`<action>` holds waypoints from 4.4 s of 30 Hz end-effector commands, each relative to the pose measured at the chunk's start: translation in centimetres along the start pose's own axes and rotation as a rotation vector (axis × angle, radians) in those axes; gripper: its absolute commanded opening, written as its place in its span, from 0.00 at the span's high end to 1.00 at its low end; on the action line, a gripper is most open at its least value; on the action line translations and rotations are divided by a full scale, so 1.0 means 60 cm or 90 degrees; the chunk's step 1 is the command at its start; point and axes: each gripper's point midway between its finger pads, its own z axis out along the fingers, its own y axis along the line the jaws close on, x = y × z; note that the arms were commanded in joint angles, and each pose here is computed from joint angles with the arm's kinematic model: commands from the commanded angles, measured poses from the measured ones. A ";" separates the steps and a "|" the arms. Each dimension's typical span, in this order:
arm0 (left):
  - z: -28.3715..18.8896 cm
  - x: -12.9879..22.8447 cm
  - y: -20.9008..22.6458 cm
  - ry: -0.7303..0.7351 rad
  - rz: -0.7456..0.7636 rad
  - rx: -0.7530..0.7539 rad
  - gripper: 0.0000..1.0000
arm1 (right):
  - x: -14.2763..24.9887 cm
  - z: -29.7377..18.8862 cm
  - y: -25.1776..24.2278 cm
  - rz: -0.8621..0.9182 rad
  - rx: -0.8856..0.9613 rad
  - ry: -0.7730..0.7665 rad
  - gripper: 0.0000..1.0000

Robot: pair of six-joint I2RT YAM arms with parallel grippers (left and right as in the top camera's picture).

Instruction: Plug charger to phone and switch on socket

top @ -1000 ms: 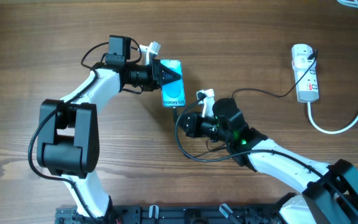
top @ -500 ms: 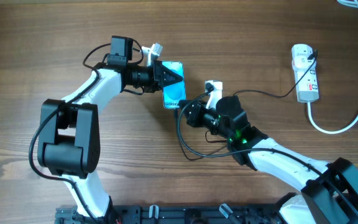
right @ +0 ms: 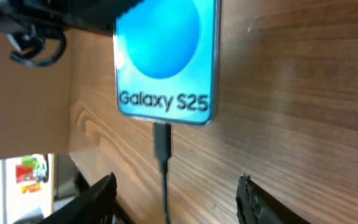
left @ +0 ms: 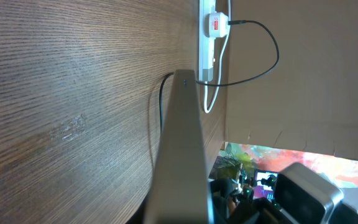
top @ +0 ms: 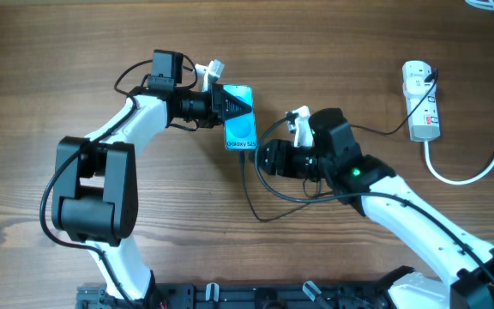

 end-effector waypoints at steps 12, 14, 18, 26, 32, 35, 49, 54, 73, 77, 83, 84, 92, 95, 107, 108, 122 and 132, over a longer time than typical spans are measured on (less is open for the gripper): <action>0.025 0.024 -0.025 0.038 0.011 0.030 0.96 | 0.062 0.069 0.006 -0.019 0.064 0.059 0.41; 0.025 0.024 -0.025 0.039 0.010 0.029 0.96 | 0.063 0.080 -0.010 -0.006 0.087 0.057 0.45; 0.025 0.024 -0.025 0.039 0.010 0.030 0.96 | 0.041 0.091 0.005 -0.025 0.059 0.024 0.64; 0.025 0.024 -0.025 0.039 0.010 0.029 0.96 | 0.026 0.076 0.014 -0.023 0.027 0.024 0.69; 0.025 0.024 -0.025 0.039 0.010 0.029 0.96 | 0.043 0.072 0.007 -0.014 0.029 0.056 0.82; 0.025 0.024 -0.025 0.039 0.010 0.029 0.96 | 0.046 0.072 0.011 -0.013 0.021 0.064 0.89; 0.025 0.026 -0.029 0.043 0.042 0.040 0.96 | -0.022 0.057 0.037 0.017 -0.044 -0.008 0.95; 0.025 0.028 -0.033 0.047 0.042 0.048 0.96 | -0.039 0.057 0.024 0.013 -0.015 -0.044 0.95; 0.024 0.031 -0.038 0.052 0.042 0.060 0.96 | 0.003 0.039 0.025 -0.009 -0.010 0.020 0.07; 0.024 0.031 -0.038 0.052 0.042 0.060 0.96 | 0.055 0.046 0.030 -0.001 -0.008 0.092 0.48; 0.024 0.031 -0.038 0.052 0.041 0.060 0.96 | 0.060 0.058 0.028 -0.024 0.030 0.068 0.89; 0.024 0.031 -0.038 0.052 0.041 0.060 0.96 | 0.061 0.058 0.028 -0.021 0.030 0.069 0.95; 0.024 0.031 -0.038 0.052 0.041 0.060 0.96 | 0.004 0.050 0.026 -0.017 0.024 -0.008 0.96; 0.024 0.031 -0.038 0.052 0.041 0.061 0.96 | -0.021 0.045 0.033 -0.030 0.007 -0.039 0.96; 0.025 0.010 0.011 0.005 0.033 -0.049 0.96 | -0.041 0.016 -0.020 -0.002 0.038 -0.033 0.00; 0.024 0.007 0.021 -0.002 0.023 -0.070 0.96 | -0.042 0.009 -0.028 0.000 0.031 -0.023 0.00; -0.022 -0.018 0.148 -0.102 -0.042 -0.358 0.91 | -0.071 -0.038 -0.146 0.093 0.195 -0.081 0.00; -0.010 0.013 0.179 -0.090 -0.015 -0.511 0.82 | -0.071 -0.038 -0.147 0.093 0.195 -0.081 0.00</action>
